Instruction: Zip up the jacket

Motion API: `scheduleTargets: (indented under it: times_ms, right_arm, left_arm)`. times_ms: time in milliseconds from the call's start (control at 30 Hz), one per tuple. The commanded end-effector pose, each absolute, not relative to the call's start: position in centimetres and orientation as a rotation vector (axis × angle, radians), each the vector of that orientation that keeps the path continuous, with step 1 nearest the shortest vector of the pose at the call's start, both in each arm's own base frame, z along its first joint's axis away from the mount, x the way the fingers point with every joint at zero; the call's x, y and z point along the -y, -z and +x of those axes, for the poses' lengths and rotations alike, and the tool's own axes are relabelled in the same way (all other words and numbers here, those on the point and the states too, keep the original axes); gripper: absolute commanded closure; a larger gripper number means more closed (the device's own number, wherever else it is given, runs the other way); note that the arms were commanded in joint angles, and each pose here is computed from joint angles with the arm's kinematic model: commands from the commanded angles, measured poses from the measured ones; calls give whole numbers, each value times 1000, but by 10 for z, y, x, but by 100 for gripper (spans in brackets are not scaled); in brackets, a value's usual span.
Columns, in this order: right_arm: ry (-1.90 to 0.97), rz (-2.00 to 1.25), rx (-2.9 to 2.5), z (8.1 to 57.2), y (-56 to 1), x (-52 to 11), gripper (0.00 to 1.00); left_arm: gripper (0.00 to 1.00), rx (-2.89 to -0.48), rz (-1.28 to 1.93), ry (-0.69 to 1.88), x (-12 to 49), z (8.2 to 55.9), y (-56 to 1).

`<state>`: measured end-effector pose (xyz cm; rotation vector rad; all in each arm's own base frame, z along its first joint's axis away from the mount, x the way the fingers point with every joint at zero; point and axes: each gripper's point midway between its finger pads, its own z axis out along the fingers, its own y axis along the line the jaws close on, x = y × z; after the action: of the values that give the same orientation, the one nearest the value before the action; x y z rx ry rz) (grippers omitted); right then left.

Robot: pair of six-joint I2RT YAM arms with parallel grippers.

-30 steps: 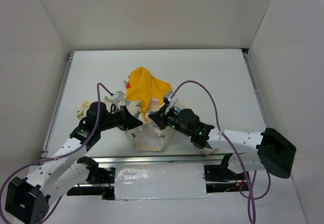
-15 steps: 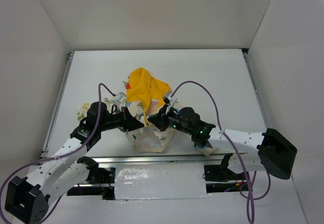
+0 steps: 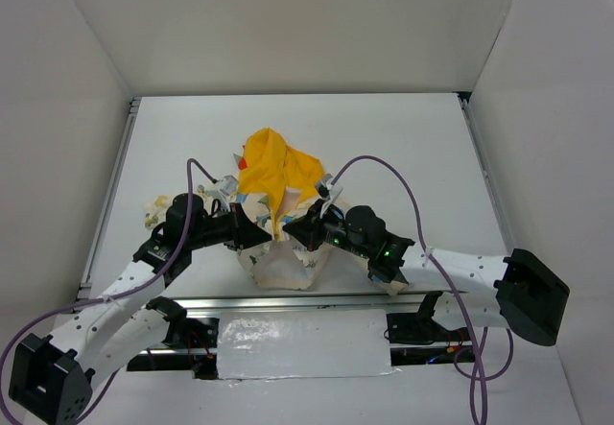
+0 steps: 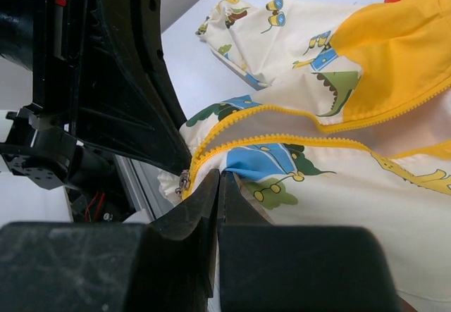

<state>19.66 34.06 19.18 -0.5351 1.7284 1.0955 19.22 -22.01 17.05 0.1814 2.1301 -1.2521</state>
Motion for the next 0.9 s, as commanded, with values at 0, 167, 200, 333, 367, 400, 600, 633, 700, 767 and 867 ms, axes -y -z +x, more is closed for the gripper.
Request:
scheduleTargets:
  times_ms: [0, 167, 200, 333, 367, 400, 600, 633, 700, 767, 867]
  right_arm:
    - [-1185, -540, -1650, 189, -220, -347, 100]
    - [-1214, -600, -1657, 181, -213, -352, 100]
    - [-1213, -591, -1656, 182, -213, -351, 100]
    - [-1204, -573, -1645, 182, -215, -347, 100]
    - [-1198, -573, -1647, 182, -214, -346, 100]
    - [-1191, -572, -1650, 183, -214, -346, 100]
    - [-1167, -556, -1658, 187, -210, -343, 100]
    - [-1160, -552, -1663, 188, -209, -342, 100]
    - [-1160, -556, -1660, 188, -209, -343, 100]
    - [-1157, -556, -1661, 188, -209, -343, 100]
    - [-1152, -544, -1660, 190, -209, -341, 100]
  left_arm:
    - [100, -2075, 218, 1241, 223, 197, -178]
    - [98, -2053, 239, 1276, 225, 194, -184]
    - [91, -2052, 239, 1286, 226, 193, -184]
    - [60, -2025, 250, 1324, 228, 189, -188]
    - [59, -2012, 252, 1334, 229, 189, -191]
    - [57, -2004, 261, 1346, 230, 187, -192]
    - [50, -1973, 271, 1400, 234, 184, -196]
    - [50, -1972, 272, 1407, 234, 183, -196]
    - [51, -1968, 270, 1417, 235, 183, -196]
    - [53, -1964, 271, 1425, 235, 182, -196]
    - [63, -1961, 265, 1428, 236, 183, -196]
